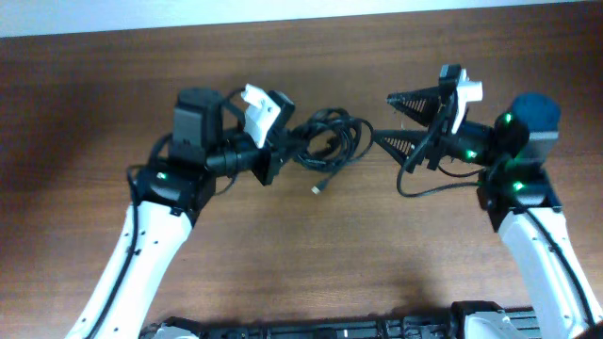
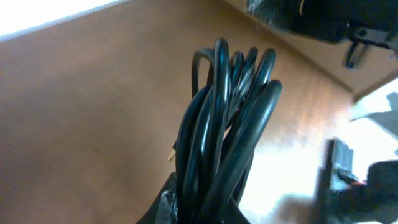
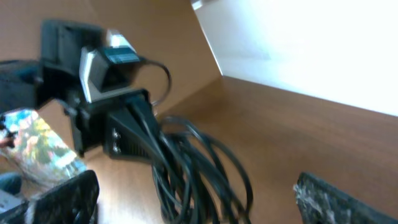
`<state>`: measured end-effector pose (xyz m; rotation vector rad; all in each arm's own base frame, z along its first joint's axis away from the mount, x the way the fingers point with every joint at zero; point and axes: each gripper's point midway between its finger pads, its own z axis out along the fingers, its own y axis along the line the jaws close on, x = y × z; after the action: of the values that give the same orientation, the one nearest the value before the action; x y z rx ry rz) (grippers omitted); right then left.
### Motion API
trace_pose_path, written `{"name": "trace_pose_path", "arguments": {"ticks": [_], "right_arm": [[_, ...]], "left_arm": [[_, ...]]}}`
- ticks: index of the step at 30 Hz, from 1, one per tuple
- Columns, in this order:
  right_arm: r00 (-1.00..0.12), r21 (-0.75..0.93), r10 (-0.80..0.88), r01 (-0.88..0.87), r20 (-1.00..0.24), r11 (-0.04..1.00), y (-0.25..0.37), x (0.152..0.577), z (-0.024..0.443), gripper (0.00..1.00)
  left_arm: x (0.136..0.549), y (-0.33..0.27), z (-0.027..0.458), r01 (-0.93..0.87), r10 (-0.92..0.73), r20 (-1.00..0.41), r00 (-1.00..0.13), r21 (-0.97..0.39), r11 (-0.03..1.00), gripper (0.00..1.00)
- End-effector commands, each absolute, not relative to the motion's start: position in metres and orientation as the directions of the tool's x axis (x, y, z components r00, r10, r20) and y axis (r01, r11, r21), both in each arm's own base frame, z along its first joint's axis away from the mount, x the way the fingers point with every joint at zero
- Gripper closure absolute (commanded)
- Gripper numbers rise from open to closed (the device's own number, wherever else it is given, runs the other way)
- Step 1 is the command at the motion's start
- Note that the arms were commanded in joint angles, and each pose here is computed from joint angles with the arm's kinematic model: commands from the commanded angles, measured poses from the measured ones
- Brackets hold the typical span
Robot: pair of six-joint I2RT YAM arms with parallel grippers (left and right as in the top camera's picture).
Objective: Untangle cables
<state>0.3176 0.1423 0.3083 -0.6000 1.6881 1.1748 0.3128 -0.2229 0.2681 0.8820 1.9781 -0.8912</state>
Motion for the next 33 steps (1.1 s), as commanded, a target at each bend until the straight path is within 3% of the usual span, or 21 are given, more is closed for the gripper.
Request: {"name": "trace_pose_path", "arguments": {"ticks": [1, 4, 6, 11, 14, 18, 24, 33], "right_arm": [[-0.349, 0.314, 0.033, -0.796, -0.937, 0.517, 0.136, 0.326, 0.333, 0.02], [-0.385, 0.219, -0.129, -0.734, -0.914, 0.643, 0.120, 0.321, 0.327, 0.01], [-0.382, 0.109, -0.277, -0.736, -0.882, 0.668, 0.109, 0.306, 0.325, 0.01], [-0.320, 0.003, -0.403, -0.787, -0.857, 0.617, 0.107, 0.284, 0.335, 0.00], [-0.307, 0.004, -0.419, -0.810, -0.855, 0.587, 0.111, 0.275, 0.334, 0.11], [-0.235, 0.020, -0.418, -0.889, -0.878, 0.458, 0.127, 0.251, 0.337, 0.19], [-0.178, -0.009, -0.427, -0.916, -0.886, 0.401, 0.131, 0.240, 0.339, 0.37], [-0.105, -0.063, -0.444, -0.935, -0.890, 0.348, 0.134, 0.229, 0.342, 0.36]], "left_arm": [[0.317, -0.223, 0.313, 0.857, 0.321, -0.905, -0.278, -0.083, 0.509, 1.00], [0.313, -0.228, 0.316, 0.882, 0.348, -0.911, -0.222, -0.035, 0.470, 1.00], [0.305, -0.236, 0.314, 0.908, 0.388, -0.908, -0.159, 0.020, 0.418, 1.00], [0.280, -0.261, 0.307, 0.953, 0.459, -0.888, -0.022, 0.119, 0.277, 1.00], [0.267, -0.276, 0.307, 0.963, 0.472, -0.880, 0.047, 0.166, 0.212, 1.00], [0.268, -0.280, 0.304, 0.953, 0.501, -0.864, 0.055, 0.194, 0.231, 1.00], [0.268, -0.279, 0.303, 0.953, 0.503, -0.863, 0.053, 0.194, 0.232, 1.00], [0.272, -0.282, 0.307, 0.952, 0.479, -0.877, 0.028, 0.170, 0.255, 1.00]]}}
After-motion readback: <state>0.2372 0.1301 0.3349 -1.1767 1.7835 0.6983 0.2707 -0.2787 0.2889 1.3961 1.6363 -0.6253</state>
